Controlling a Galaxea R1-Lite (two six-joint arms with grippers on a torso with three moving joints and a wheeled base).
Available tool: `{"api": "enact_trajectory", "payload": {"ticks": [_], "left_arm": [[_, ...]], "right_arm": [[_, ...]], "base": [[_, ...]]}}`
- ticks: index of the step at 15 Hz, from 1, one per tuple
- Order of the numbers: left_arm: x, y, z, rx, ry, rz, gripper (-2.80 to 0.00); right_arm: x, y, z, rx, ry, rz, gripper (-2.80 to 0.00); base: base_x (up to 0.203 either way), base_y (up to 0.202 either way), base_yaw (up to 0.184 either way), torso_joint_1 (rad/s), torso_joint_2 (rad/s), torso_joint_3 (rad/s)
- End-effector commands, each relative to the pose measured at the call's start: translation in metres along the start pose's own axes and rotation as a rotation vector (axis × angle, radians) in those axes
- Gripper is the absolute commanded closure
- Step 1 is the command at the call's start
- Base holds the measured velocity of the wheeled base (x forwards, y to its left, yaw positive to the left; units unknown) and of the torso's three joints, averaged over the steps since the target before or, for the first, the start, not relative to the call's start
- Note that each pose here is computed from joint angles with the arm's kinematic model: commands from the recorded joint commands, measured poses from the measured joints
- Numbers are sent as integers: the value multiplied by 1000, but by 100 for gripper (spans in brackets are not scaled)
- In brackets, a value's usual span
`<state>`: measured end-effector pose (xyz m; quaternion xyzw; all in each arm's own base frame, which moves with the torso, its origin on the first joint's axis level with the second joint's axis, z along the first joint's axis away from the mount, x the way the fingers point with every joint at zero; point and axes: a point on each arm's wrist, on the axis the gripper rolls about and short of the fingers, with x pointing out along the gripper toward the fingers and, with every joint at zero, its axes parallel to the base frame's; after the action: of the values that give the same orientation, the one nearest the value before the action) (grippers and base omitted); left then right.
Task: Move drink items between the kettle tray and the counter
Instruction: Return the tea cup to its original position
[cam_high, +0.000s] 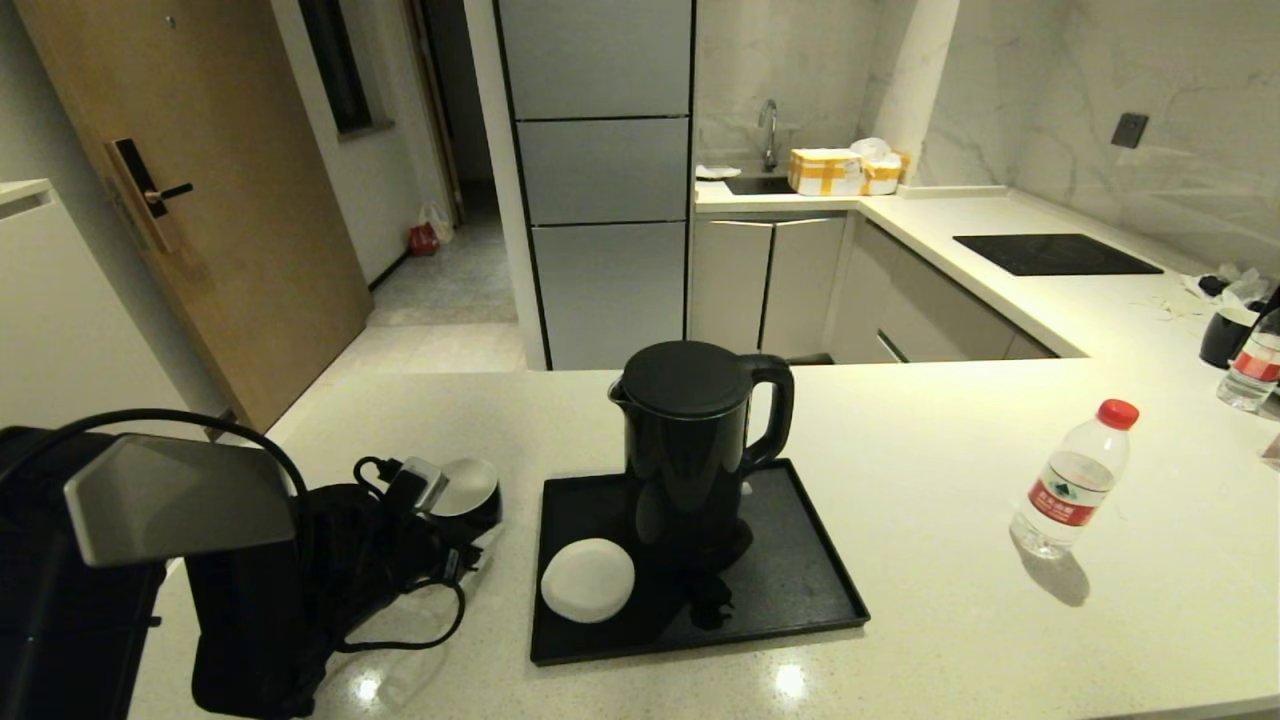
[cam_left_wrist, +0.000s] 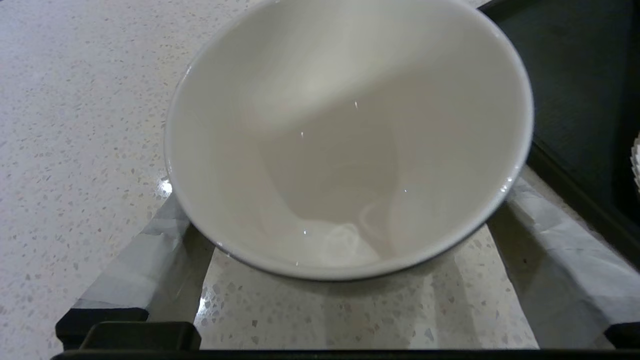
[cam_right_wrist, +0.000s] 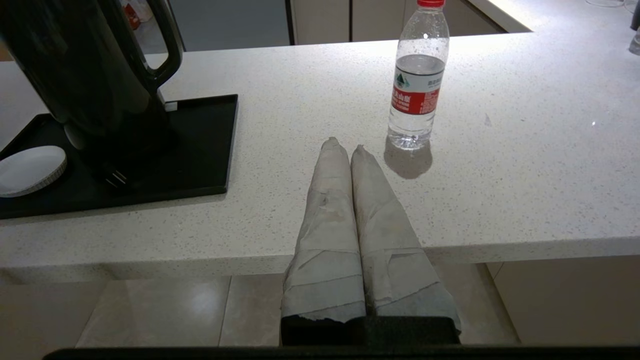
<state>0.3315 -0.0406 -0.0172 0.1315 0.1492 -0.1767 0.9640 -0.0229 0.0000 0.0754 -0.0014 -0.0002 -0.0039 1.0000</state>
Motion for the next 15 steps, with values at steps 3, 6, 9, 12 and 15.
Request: {"api": "enact_trajectory", "payload": {"ticks": [3, 6, 9, 12, 15], "left_arm": [[8, -1, -1, 7, -14, 8, -280], [9, 0, 0, 8, -18, 10, -280], [10, 0, 1, 9, -25, 12, -280], [12, 2, 3, 11, -35, 17, -280], [12, 2, 3, 11, -36, 17, -280]], "right_arm": [[0, 0, -1, 0, 3, 2, 0], [0, 0, -1, 0, 3, 0, 0], [0, 0, -1, 0, 3, 2, 0], [0, 0, -1, 0, 3, 2, 0], [0, 0, -1, 0, 3, 2, 0]], "base": [[0, 0, 0, 0, 0, 0], [0, 0, 0, 0, 0, 0], [0, 0, 0, 0, 0, 0], [0, 0, 0, 0, 0, 0], [0, 0, 0, 0, 0, 0]]}}
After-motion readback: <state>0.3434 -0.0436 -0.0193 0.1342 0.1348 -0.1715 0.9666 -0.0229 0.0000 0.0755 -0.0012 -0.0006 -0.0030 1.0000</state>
